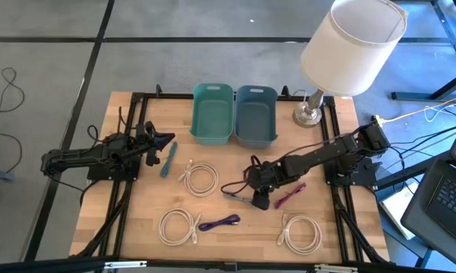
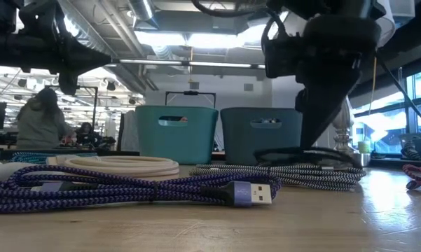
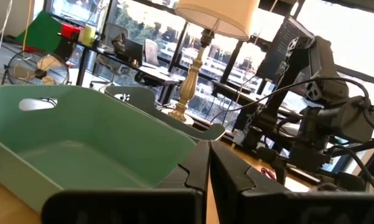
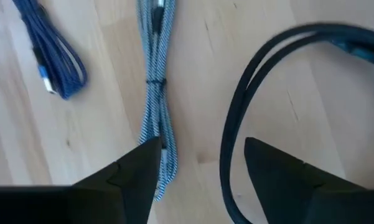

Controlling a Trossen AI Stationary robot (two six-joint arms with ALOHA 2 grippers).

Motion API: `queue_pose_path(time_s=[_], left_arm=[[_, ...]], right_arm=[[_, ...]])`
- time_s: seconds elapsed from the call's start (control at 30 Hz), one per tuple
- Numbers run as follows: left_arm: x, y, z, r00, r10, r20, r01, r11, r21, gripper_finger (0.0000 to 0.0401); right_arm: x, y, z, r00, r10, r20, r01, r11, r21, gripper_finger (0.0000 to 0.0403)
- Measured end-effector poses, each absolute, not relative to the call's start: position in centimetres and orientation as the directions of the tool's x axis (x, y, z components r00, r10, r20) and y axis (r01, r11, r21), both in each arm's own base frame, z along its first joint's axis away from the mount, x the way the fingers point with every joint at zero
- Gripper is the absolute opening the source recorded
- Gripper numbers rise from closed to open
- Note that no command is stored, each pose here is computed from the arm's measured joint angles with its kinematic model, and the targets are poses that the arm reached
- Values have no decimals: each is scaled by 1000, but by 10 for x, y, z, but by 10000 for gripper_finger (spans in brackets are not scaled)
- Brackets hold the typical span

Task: Pick & Place USB Port
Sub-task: Put the black HDMI into the blue bin

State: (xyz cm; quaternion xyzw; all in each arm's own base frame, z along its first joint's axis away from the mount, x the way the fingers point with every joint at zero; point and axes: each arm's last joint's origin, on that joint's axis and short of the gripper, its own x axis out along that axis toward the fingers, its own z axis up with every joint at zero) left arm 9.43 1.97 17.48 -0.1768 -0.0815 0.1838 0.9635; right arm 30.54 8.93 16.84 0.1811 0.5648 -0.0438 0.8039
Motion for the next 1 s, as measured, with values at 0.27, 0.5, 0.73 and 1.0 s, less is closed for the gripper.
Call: queue_pose_path(time_s=[0.27,0.5,0.73,1.0], left_arm=[[95,20,172,922,383,60,-338,869,-363,6],[95,20,171,922,383,56,-339,868,-362,6],[95,20,171,922,384,56,-339,868,-361,6],[95,20,171,921,386,53,-343,867,-360,6]], right_arm=[[292,82,148,337,35,-941,297,944,142,193],[287,75,135,349,13,-937,348,927,143,171],[284,74,132,341,14,-940,426,889,168,112],[287,79,147,372,11,-928,533,816,223,9]])
